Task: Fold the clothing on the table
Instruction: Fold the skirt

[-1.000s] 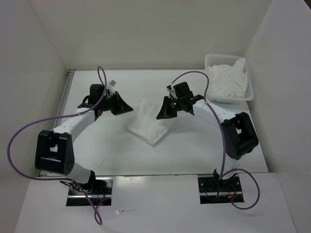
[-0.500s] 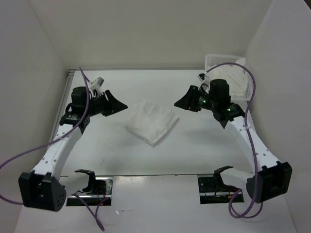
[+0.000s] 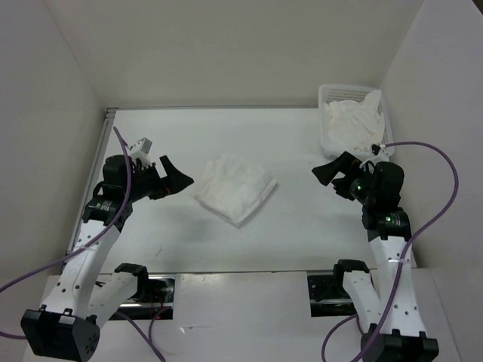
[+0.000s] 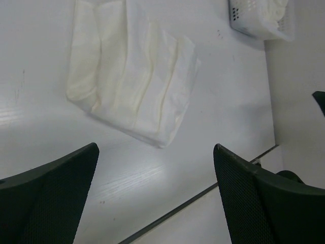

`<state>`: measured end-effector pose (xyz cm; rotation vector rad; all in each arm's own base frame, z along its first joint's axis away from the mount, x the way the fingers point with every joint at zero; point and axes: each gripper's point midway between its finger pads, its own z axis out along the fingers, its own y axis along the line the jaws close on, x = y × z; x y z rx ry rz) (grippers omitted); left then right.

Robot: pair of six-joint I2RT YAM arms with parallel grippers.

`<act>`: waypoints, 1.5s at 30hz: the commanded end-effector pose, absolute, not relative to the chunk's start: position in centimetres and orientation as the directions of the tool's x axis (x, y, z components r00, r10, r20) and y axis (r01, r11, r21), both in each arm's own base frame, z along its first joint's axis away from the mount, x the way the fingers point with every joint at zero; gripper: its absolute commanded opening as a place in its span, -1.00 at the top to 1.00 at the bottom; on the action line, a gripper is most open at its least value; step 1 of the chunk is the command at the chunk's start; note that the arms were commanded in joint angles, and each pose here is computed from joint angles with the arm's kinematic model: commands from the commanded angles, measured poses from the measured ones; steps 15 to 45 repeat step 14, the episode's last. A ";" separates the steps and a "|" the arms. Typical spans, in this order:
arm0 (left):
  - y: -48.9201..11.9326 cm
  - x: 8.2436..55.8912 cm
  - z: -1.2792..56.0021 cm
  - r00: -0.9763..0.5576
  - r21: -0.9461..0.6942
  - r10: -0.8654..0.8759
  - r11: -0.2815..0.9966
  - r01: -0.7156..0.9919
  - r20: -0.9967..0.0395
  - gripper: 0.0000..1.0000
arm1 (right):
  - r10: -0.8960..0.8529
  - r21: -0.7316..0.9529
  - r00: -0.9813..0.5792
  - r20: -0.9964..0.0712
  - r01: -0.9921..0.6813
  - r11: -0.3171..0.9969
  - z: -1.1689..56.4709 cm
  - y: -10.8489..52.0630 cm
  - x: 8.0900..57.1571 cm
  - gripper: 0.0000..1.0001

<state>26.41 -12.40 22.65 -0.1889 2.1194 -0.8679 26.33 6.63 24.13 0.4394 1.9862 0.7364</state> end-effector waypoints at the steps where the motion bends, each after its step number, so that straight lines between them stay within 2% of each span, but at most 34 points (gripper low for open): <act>1: -11.7 26.3 21.8 -0.641 -0.603 -0.387 0.783 0.150 -0.663 -1.00 | 0.610 0.651 -0.442 -0.658 0.074 0.756 24.1 5.3 26.3 -1.00; 14: -10.7 25.8 20.5 -0.636 -0.570 -0.383 0.814 0.110 -0.670 -1.00 | 0.585 0.661 -0.584 -0.563 0.107 0.743 20.3 6.4 27.4 -1.00; 45: -10.7 25.8 20.5 -0.636 -0.570 -0.383 0.814 0.110 -0.670 -1.00 | 0.585 0.661 -0.584 -0.563 0.107 0.743 20.3 6.4 27.4 -1.00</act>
